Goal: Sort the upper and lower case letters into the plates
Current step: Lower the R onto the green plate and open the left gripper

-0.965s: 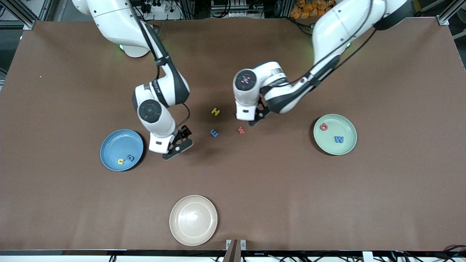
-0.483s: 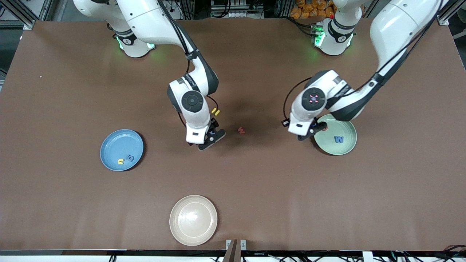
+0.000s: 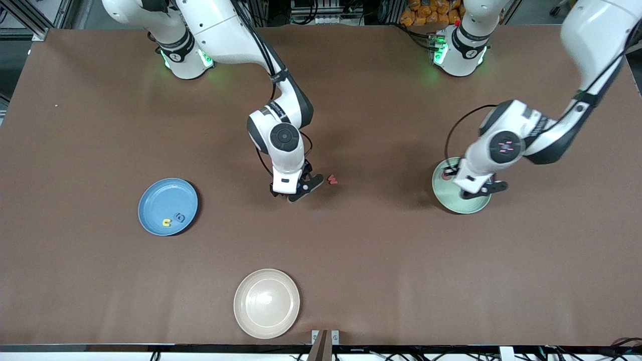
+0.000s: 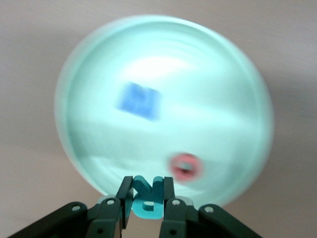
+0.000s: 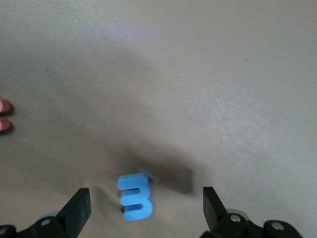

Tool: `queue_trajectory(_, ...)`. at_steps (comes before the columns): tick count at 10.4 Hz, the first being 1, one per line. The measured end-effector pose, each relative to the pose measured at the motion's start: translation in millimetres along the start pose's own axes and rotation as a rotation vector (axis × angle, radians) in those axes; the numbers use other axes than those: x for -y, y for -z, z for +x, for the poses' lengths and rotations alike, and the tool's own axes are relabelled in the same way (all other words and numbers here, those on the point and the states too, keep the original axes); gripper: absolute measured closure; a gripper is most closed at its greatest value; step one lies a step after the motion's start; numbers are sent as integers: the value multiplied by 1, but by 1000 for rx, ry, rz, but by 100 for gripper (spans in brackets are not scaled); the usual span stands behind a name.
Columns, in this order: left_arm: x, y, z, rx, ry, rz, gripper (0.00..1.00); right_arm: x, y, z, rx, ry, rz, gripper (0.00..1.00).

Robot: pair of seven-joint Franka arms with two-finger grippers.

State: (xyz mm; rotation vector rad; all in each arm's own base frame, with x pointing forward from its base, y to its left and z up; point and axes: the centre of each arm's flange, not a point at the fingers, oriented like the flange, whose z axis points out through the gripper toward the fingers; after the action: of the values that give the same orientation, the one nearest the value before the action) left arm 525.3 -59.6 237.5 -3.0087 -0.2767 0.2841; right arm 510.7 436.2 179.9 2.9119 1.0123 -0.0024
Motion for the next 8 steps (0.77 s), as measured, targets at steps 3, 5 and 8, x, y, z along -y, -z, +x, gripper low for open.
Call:
queue_trajectory(3,56,-14,8,-10,-26,-61,71,3,-11,-3,14,-24,19,0)
queue_trajectory(5,36,-10,2,-16,-16,-61,71,0,-12,-3,16,-46,33,0)
queue_trajectory(8,-10,-6,-11,-21,6,-54,70,0,-13,-4,17,-51,37,0)
